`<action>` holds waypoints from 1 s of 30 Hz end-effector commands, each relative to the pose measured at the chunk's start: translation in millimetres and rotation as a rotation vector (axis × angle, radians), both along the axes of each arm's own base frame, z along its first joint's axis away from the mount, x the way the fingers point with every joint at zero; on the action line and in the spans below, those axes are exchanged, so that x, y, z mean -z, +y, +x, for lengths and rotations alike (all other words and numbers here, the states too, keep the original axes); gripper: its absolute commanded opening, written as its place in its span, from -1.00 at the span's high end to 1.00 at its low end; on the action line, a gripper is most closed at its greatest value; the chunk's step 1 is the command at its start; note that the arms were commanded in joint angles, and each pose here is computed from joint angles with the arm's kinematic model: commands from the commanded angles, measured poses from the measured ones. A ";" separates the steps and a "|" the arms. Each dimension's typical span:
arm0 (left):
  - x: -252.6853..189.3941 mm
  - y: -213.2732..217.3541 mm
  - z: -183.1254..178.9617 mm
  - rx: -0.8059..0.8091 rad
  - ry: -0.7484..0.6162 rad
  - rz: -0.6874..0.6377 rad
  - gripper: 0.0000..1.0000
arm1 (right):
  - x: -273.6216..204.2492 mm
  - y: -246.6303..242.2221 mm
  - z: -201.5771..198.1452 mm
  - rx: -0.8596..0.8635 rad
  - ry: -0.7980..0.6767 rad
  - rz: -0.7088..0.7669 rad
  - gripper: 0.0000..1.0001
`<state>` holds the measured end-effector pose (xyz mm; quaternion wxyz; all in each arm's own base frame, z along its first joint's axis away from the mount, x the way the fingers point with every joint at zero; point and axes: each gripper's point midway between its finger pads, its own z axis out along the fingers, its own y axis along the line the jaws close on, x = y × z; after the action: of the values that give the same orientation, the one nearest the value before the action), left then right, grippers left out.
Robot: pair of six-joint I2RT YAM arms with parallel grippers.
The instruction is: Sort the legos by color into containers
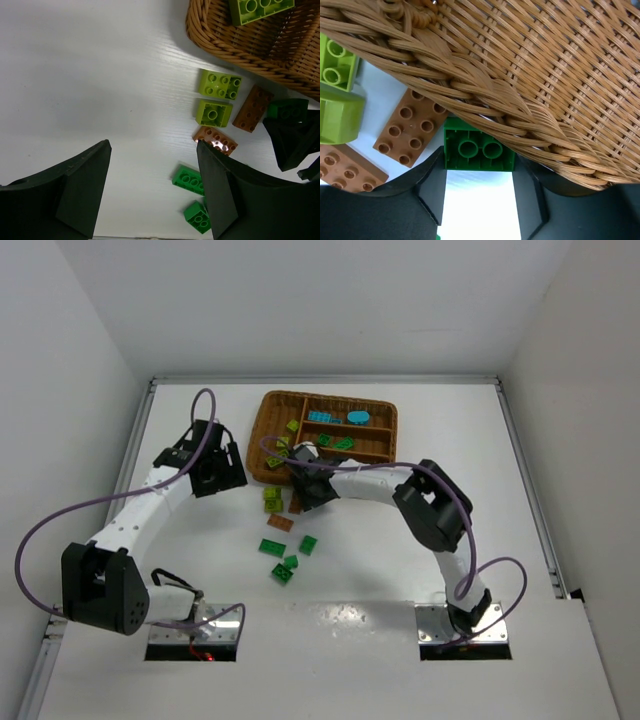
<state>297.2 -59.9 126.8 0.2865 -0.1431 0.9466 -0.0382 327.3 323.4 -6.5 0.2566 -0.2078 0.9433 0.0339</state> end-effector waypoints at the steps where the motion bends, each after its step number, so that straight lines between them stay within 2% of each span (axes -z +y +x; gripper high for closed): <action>1: -11.8 1.6 2.4 -0.008 -0.041 -0.002 -0.52 | -28.5 3.3 12.8 0.011 -0.097 0.039 0.18; 9: -12.4 -0.1 4.3 0.005 -0.040 -0.004 -0.52 | -99.1 -39.9 14.5 0.139 -0.216 0.078 0.18; 13: -15.8 -0.5 6.3 0.005 -0.049 -0.006 -0.52 | -118.9 -80.9 52.5 0.271 -0.239 0.125 0.18; 16: -19.2 -0.9 8.3 0.005 -0.058 -0.008 -0.52 | -126.1 -88.9 80.4 0.320 -0.252 0.139 0.18; 18: -16.6 -1.0 8.5 0.005 -0.049 -0.006 -0.52 | -108.8 -102.6 97.6 0.363 -0.220 0.100 0.18; 23: -16.5 -0.6 8.5 0.012 -0.049 -0.001 -0.52 | -112.1 -110.3 144.8 0.435 -0.252 0.126 0.18; 26: -16.7 0.8 9.4 0.007 -0.043 0.008 -0.52 | -97.7 -114.4 164.1 0.480 -0.242 0.130 0.18; 28: -16.7 0.8 9.4 0.007 -0.043 0.008 -0.52 | -84.3 -113.7 171.9 0.493 -0.224 0.130 -0.04; 30: -15.5 1.3 7.0 0.007 -0.032 0.010 -0.52 | -93.2 -114.0 175.8 0.499 -0.226 0.118 -0.58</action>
<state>298.5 -59.7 129.6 0.2889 -0.1414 0.9461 -0.0376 486.9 206.3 62.4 0.3509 0.0255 0.9360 -0.0061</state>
